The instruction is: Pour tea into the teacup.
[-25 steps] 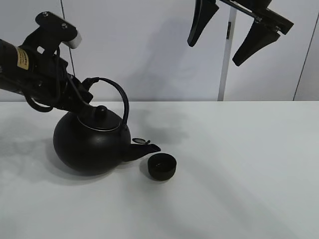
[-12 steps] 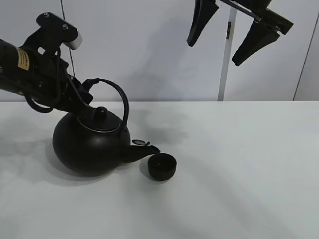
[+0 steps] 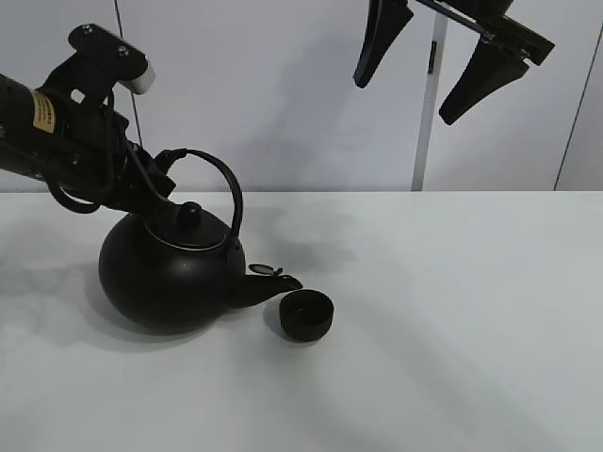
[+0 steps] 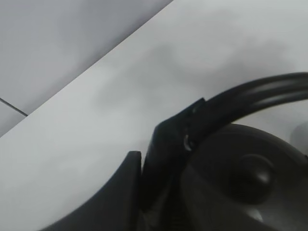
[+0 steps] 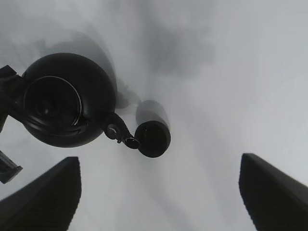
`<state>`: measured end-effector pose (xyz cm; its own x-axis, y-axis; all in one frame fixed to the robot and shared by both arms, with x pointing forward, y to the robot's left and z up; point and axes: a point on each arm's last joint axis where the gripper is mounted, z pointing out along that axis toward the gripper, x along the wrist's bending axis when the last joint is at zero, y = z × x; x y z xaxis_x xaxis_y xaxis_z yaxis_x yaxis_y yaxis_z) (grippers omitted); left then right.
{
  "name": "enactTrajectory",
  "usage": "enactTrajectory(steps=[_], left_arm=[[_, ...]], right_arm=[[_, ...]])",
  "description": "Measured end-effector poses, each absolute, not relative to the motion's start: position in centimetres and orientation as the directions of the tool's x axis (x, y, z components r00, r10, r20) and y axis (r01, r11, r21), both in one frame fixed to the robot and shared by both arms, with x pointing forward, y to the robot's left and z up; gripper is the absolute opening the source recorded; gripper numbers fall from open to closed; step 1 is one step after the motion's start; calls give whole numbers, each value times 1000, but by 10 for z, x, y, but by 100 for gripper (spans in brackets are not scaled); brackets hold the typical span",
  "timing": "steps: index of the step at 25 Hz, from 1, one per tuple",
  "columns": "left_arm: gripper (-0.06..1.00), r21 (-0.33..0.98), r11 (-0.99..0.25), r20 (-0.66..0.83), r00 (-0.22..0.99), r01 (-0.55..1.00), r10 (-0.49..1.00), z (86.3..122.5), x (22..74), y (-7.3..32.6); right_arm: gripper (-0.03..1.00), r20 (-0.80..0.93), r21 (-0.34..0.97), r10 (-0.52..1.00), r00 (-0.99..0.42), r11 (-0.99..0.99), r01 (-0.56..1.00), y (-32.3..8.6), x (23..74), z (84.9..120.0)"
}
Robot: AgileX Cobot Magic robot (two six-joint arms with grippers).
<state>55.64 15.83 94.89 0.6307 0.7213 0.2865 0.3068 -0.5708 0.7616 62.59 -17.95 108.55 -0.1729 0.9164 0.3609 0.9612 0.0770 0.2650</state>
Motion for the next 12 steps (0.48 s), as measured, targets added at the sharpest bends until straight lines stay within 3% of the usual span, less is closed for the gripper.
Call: enactTrajectory(steps=[12], left_arm=[[13, 750, -579, 293, 623, 320, 725, 953, 561, 158]], right_arm=[[61, 361, 265, 916, -174, 78, 961, -180, 626, 1085]])
